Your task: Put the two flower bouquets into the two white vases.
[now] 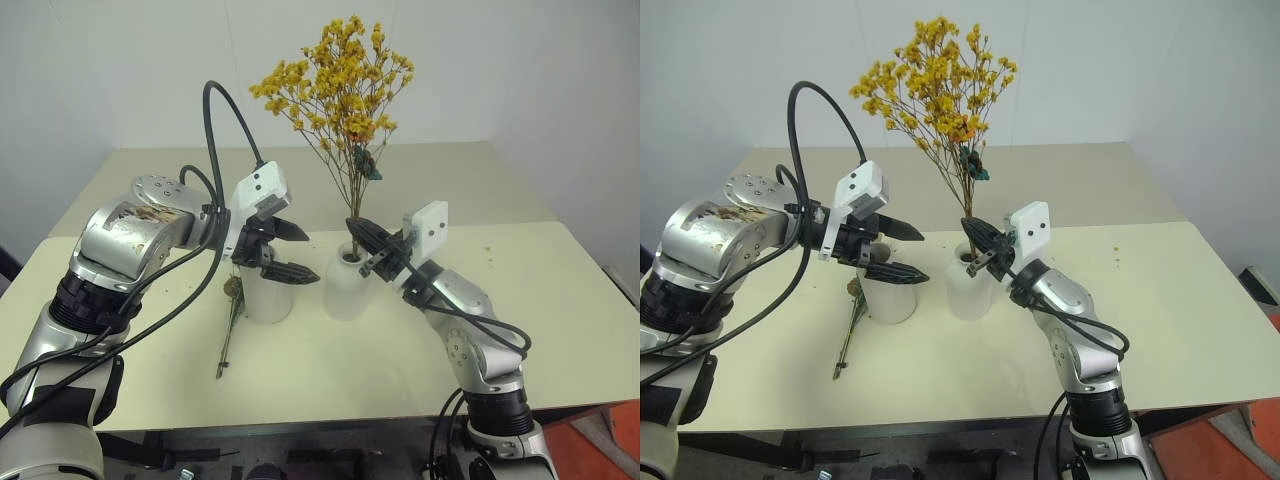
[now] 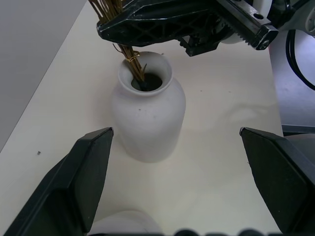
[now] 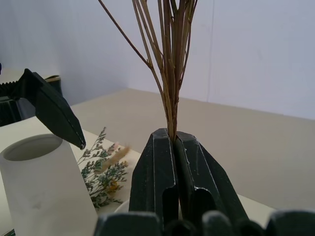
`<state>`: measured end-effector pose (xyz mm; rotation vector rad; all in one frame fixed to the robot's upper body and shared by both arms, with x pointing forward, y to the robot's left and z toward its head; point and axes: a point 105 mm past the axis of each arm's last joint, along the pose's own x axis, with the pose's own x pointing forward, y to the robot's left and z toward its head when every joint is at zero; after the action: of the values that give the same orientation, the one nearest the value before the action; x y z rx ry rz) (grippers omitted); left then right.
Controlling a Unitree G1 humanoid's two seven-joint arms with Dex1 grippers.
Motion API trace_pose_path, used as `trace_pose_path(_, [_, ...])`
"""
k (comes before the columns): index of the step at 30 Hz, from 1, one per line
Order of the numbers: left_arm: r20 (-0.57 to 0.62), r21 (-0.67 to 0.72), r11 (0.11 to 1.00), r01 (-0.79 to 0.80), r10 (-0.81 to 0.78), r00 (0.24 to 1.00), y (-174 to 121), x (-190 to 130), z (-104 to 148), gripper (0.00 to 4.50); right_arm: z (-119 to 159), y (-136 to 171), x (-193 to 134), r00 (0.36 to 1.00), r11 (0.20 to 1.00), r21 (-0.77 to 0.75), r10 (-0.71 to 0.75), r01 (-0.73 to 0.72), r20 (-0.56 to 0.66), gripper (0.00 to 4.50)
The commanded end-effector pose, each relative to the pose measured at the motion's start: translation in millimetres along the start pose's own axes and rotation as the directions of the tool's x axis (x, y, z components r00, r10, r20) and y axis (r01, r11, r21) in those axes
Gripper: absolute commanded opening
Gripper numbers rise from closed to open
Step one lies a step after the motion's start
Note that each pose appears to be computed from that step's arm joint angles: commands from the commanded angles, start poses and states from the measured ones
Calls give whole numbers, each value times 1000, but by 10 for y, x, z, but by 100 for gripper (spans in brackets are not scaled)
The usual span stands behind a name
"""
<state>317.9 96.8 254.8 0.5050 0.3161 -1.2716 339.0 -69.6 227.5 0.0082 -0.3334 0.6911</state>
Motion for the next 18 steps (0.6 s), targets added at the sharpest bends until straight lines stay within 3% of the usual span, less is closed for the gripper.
trace_pose_path(1, [16, 63, 998, -21, 20, 1000, 14, -84, 140, 450, 212, 65, -36, 996, 999, -39, 12, -9, 84, 2])
trace_pose_path(18, [15, 76, 997, -7, 6, 1000, 22, -61, 133, 450, 106, 119, -98, 998, 996, -87, 27, -22, 57, 2])
